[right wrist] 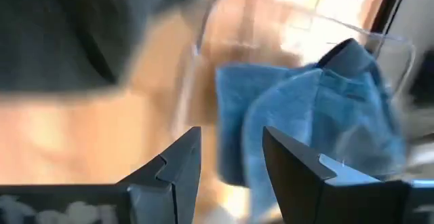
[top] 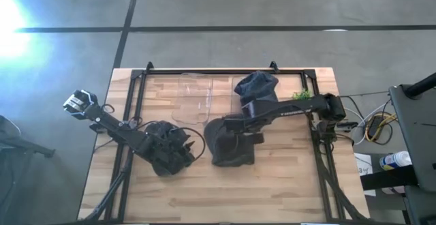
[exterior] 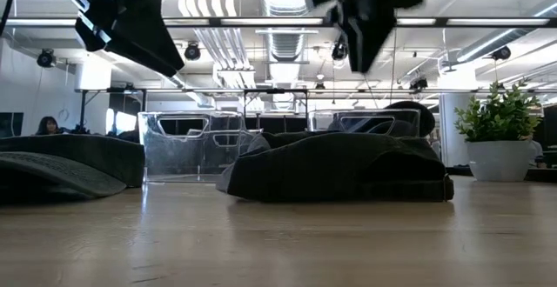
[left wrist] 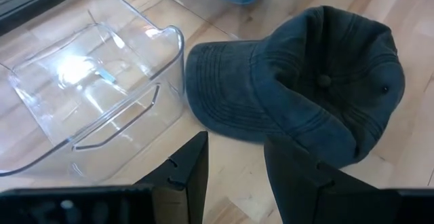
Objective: Pick & Place hat
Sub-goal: Put the blue cap into the right transparent bin
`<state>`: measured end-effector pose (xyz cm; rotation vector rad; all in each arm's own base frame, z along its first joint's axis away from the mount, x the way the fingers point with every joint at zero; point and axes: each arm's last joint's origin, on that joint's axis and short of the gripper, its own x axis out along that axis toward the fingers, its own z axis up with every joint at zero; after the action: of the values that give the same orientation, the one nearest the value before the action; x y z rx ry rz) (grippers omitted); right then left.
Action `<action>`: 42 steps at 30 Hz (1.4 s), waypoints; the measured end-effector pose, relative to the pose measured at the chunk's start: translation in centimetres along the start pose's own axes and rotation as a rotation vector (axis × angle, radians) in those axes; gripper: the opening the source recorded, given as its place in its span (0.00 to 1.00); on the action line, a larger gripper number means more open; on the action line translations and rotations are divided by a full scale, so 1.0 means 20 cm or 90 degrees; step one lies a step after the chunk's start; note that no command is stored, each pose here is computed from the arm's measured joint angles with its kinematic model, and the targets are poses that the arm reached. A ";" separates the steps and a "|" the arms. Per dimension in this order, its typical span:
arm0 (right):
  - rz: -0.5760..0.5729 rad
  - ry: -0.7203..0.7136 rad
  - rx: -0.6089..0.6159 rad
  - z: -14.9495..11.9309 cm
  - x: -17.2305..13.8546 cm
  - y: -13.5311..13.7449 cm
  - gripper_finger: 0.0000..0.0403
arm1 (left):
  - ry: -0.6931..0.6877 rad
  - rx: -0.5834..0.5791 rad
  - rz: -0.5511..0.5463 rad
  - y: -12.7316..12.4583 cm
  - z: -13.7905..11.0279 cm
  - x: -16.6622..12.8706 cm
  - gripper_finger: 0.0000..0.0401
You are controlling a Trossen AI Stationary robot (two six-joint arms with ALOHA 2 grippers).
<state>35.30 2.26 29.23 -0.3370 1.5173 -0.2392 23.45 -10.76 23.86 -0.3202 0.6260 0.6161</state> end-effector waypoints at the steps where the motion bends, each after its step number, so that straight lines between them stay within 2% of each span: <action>1: 0.012 -0.016 0.076 0.00 -0.04 -0.01 0.38 | 0.000 0.000 0.000 0.00 0.00 0.00 0.34; 4: 0.035 -0.045 0.351 -0.05 -0.15 -0.05 0.37 | 0.000 -0.005 0.000 0.00 0.00 0.00 0.34; 6: 0.024 -0.068 0.500 -0.12 -0.20 -0.07 0.37 | 0.000 -0.006 0.000 0.00 0.00 0.00 0.34; 9: -0.010 -0.083 0.600 -0.22 -0.21 -0.05 0.37 | -0.001 -0.007 -0.002 0.00 0.00 0.00 0.34; 11: 0.009 -0.058 0.658 -0.29 -0.18 -0.01 0.37 | -0.001 -0.004 -0.002 0.00 0.00 0.00 0.34; 14: 0.032 -0.037 0.807 -0.42 -0.14 0.03 0.37 | -0.001 -0.003 -0.002 0.00 0.00 0.00 0.34; 18: 0.045 -0.090 1.028 -0.53 -0.04 0.06 0.37 | -0.002 -0.008 -0.003 0.00 0.00 0.00 0.34; 22: 0.080 -0.159 1.197 -0.61 0.08 0.07 0.37 | -0.002 -0.004 -0.001 0.00 0.01 0.00 0.34; 25: 0.127 -0.223 1.286 -0.65 0.16 0.08 0.37 | -0.002 0.006 0.000 0.00 0.01 0.00 0.34; 28: 0.144 -0.319 1.338 -0.68 0.19 0.08 0.37 | 0.006 0.011 -0.005 0.00 0.00 0.00 0.34; 32: 0.112 -0.316 1.391 -0.74 0.28 0.09 0.37 | 0.022 0.011 -0.015 0.00 0.00 0.01 0.34; 35: 0.133 -0.320 1.419 -0.76 0.31 0.10 0.37 | 0.029 0.011 -0.019 0.00 0.00 0.01 0.34; 42: 0.107 -0.370 1.446 -0.76 0.34 0.09 0.37 | 0.029 0.009 -0.018 0.00 0.00 0.01 0.34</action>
<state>20.32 0.41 22.00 1.3902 0.0375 -1.3358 23.61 -10.66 23.80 -0.3305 0.6688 0.5785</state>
